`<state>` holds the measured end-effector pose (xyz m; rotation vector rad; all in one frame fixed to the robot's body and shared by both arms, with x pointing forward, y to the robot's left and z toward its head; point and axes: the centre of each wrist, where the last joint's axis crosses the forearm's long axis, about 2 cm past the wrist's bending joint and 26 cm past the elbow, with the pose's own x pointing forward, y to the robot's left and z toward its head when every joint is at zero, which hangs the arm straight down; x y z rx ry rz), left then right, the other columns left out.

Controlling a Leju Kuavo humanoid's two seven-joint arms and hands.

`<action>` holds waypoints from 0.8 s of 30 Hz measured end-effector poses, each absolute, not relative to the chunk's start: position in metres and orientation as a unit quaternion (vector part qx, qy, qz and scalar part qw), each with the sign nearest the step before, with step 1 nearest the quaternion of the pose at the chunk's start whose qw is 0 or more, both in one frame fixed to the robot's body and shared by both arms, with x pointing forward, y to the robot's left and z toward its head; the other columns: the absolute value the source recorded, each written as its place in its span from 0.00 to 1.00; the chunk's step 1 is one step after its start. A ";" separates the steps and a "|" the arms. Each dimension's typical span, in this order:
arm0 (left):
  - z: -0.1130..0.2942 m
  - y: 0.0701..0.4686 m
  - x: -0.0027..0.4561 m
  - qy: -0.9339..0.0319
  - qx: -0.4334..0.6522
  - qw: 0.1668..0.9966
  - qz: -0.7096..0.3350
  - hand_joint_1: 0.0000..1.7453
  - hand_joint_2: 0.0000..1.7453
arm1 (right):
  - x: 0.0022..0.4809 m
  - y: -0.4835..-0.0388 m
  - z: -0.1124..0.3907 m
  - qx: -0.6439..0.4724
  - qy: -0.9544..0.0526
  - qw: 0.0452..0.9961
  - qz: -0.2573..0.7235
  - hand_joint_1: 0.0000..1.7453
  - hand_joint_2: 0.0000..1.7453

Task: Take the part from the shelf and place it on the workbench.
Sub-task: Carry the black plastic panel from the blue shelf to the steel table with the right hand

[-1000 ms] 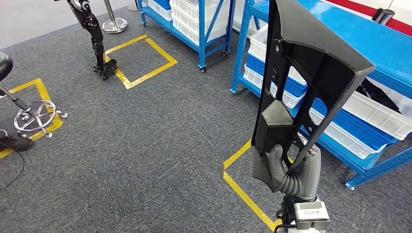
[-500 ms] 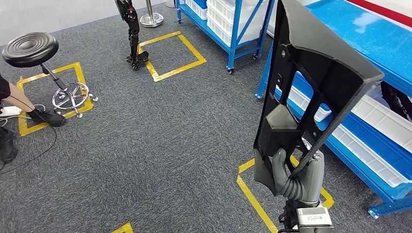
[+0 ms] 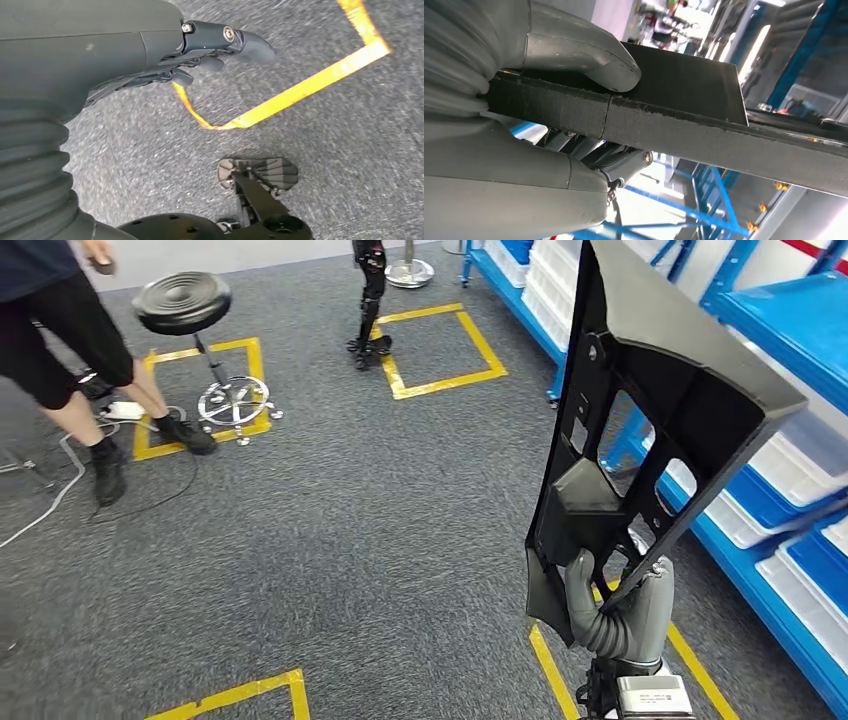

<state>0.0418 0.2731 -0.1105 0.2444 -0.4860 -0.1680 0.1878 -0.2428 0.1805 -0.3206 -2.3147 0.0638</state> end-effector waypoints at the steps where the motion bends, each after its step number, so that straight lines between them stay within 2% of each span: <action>1: -0.111 0.273 0.041 -0.238 0.119 0.960 -0.083 0.00 1.00 | 0.188 -0.243 0.181 -0.126 -0.911 0.392 0.025 1.00 1.00; 24: -0.111 0.278 0.043 -0.245 0.108 0.961 -0.069 0.00 1.00 | 0.191 -0.242 0.182 -0.120 -0.913 0.389 0.031 1.00 1.00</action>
